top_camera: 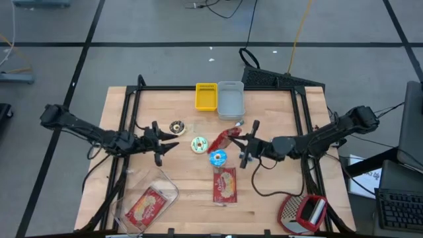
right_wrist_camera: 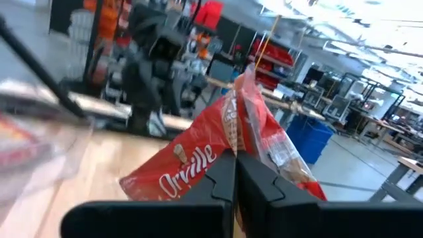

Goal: Pick & Place Food Item
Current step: Stack the right red popcorn bag on top of the red popcorn bag in the transparent bin

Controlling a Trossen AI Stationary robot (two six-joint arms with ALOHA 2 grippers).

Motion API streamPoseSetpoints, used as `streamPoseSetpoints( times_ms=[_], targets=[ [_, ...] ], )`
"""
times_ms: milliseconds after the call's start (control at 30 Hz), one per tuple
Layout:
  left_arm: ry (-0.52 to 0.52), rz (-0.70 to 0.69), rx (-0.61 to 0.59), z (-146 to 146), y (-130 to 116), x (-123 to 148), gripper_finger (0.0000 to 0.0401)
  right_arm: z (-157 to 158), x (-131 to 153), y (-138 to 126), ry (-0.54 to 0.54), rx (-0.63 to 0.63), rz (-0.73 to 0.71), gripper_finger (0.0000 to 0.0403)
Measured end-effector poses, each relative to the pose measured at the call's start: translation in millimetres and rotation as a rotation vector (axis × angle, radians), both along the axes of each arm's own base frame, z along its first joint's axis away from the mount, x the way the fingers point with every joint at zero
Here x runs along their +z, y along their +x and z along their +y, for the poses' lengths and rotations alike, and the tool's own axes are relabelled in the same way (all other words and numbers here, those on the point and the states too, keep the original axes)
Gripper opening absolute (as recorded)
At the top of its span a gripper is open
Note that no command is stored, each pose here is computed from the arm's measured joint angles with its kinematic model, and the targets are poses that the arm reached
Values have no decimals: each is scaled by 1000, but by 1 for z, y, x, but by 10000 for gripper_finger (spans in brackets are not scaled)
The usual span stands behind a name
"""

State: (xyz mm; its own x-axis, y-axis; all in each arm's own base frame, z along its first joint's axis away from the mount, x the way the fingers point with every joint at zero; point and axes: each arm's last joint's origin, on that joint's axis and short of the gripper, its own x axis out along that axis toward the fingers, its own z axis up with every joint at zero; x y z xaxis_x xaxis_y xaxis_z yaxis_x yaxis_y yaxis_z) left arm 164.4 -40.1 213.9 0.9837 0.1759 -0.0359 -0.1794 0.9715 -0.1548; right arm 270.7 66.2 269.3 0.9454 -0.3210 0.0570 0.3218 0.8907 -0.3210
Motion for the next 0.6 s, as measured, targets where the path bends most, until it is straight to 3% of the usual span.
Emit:
streamPoseSetpoints(
  times_ms=[267,600],
  targets=[
    [-7,-48,-1,-7,21,-9,145,-14,9,10,63,-58,-237,0],
    [-35,-125,26,-9,42,-14,153,-17,-2,20,59,-74,-249,0]
  ],
)
